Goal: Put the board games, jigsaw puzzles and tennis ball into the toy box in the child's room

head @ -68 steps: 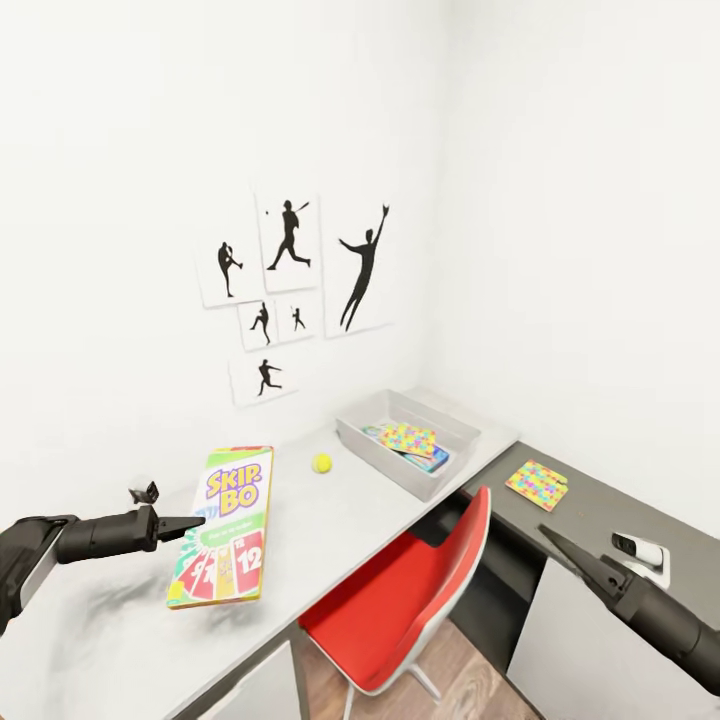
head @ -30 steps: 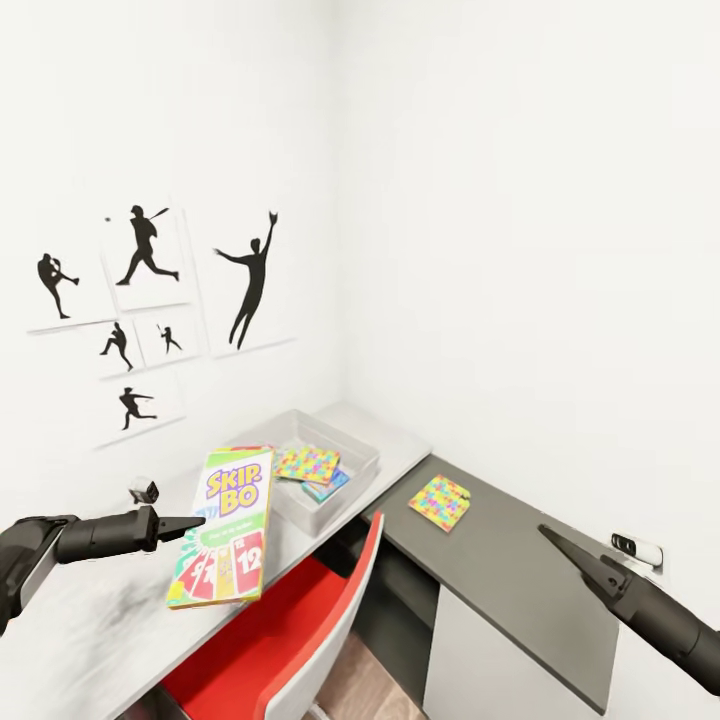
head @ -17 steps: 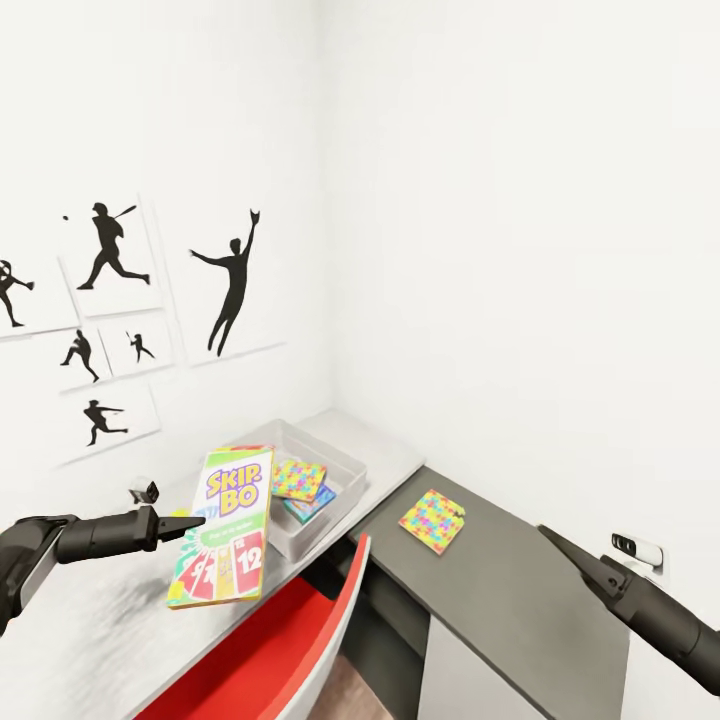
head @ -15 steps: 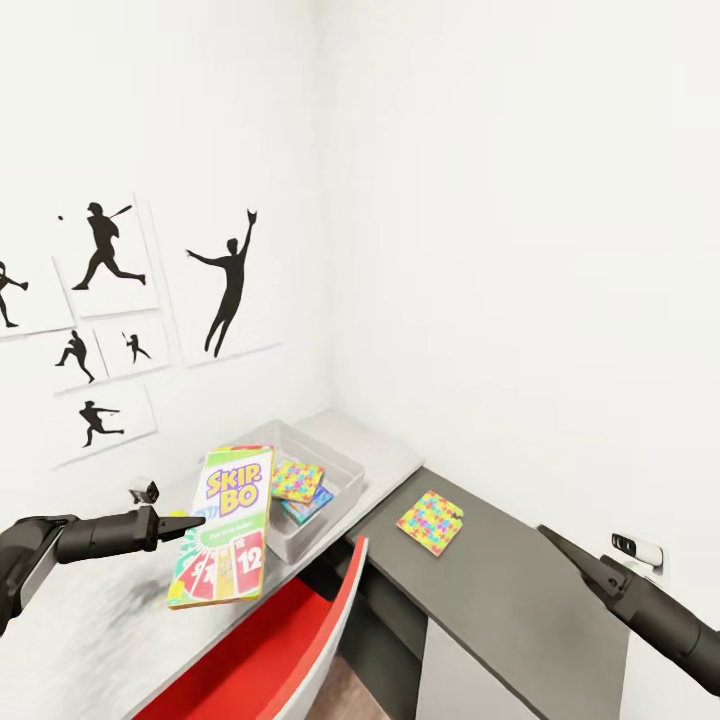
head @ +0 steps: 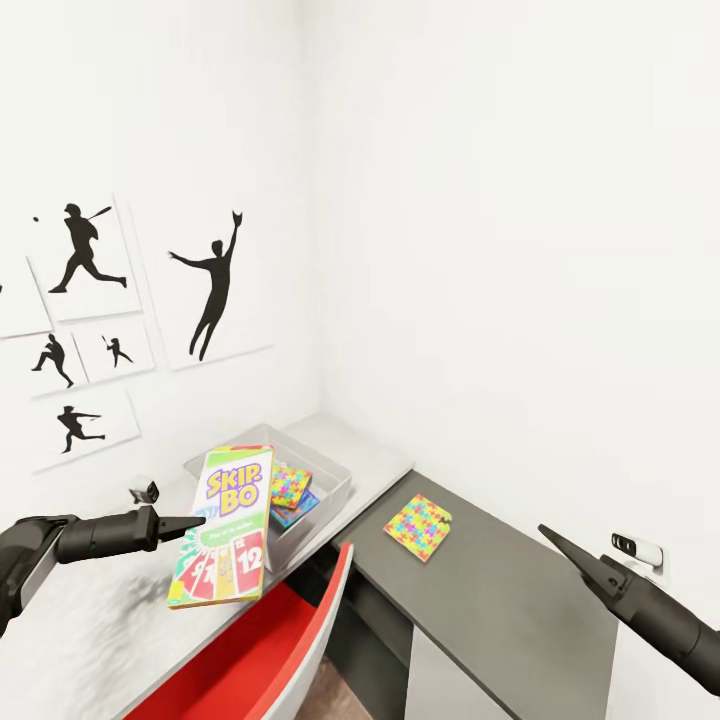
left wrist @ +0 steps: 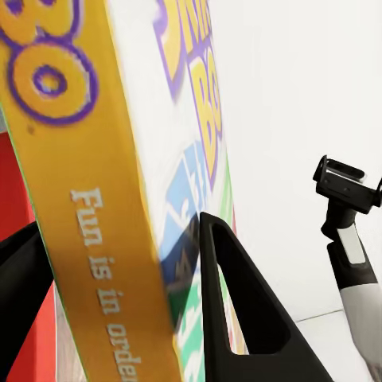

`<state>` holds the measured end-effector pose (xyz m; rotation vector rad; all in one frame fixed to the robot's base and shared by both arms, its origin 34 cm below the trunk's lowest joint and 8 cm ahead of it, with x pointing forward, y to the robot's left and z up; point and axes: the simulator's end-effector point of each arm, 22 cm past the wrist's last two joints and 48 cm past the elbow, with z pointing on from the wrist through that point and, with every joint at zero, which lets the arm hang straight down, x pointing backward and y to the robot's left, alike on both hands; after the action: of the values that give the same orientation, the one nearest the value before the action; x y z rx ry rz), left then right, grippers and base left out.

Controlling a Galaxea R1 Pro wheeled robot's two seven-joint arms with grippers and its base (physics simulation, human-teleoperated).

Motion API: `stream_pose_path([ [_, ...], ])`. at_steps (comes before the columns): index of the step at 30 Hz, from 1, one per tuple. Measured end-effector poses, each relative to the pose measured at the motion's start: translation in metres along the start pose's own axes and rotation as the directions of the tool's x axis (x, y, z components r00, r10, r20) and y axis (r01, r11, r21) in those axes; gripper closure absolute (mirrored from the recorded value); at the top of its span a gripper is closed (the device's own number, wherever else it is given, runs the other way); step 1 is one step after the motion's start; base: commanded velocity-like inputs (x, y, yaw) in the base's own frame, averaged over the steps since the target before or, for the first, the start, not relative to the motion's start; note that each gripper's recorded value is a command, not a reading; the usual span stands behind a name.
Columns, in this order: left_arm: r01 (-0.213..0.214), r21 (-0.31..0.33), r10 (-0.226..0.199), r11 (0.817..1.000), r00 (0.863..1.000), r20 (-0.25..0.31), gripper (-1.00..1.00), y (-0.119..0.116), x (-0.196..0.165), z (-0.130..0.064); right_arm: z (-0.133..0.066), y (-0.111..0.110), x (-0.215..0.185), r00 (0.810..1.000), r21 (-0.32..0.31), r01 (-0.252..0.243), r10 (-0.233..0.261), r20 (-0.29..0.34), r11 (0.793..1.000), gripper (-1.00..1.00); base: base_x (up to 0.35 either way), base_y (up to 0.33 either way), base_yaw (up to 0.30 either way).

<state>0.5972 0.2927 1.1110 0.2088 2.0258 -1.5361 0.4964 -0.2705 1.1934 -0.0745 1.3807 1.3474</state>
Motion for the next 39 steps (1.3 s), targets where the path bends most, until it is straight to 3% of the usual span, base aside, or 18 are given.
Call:
stream_pose_path([
  [15, 0.000, 0.000, 0.000, 1.000, 1.000, 0.000, 1.00, -0.0003, 0.0000, 0.0001, -0.0001, 0.0003, -0.0001, 1.000, 0.000, 0.000, 0.000, 0.000, 1.000, -1.00, 0.007, -0.011, 0.000],
  [39, 0.000, 0.000, 0.000, 1.000, 1.000, 0.000, 1.00, -0.0002, 0.0001, 0.0001, -0.0001, 0.0005, -0.0001, 1.000, -0.002, 0.000, 0.000, 0.000, 1.000, -1.00, 0.148, -0.081, 0.000],
])
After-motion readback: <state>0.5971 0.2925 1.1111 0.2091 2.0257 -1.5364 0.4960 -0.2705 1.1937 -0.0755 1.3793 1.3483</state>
